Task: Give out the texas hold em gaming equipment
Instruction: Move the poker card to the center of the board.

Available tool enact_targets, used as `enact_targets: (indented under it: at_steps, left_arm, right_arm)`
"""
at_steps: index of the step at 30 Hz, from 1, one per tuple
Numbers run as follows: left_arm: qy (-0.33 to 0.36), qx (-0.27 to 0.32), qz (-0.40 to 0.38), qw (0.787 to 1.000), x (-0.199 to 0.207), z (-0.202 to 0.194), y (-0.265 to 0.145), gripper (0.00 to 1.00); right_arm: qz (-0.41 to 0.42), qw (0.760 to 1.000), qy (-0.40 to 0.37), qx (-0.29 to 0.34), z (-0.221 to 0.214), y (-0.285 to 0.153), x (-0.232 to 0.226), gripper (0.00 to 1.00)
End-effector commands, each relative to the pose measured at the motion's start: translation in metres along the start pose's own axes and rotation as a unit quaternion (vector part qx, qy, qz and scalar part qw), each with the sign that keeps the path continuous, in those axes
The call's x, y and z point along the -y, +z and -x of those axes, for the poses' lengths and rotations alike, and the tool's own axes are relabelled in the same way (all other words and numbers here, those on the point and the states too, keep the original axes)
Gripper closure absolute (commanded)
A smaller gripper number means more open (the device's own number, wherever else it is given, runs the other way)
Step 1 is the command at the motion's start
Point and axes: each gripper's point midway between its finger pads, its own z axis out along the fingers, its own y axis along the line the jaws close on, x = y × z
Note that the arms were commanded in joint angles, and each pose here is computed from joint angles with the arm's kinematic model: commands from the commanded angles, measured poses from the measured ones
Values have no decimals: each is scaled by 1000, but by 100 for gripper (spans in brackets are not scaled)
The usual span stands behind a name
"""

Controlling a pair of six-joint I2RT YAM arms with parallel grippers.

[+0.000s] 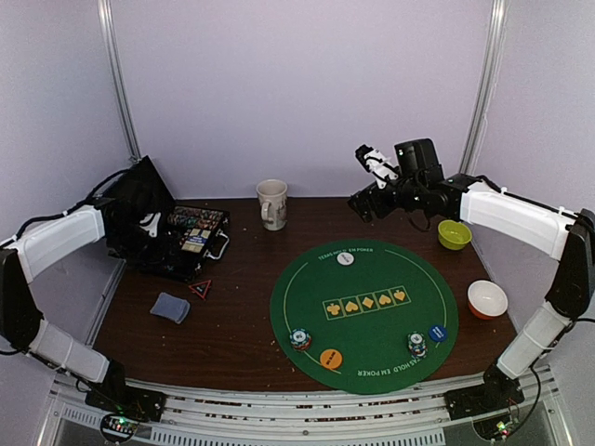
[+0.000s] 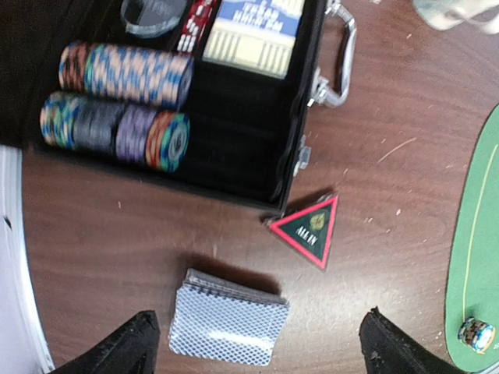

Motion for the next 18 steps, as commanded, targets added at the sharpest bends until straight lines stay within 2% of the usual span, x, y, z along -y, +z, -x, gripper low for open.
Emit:
enact_targets:
  at_steps: [1, 4, 10, 16, 18]
  left_arm:
    - [-66, 11, 9, 998, -14, -11, 16, 6]
    - [-103, -10, -30, 994, -22, -18, 31, 9]
    - [-116, -6, -51, 992, -23, -31, 46, 11]
    - [-153, -5, -30, 988, -53, -49, 59, 24]
    - [-147, 12, -34, 988, -53, -42, 55, 24]
  right_arm:
    - [21, 1000, 5, 11, 4, 1, -5, 0]
    - [26, 1000, 5, 6, -2, -2, -8, 0]
    - [19, 1000, -3, 6, -8, -8, -6, 0]
    - [30, 1000, -5, 4, -10, -6, -10, 0]
    - [30, 1000, -6, 3, -9, -6, -10, 0]
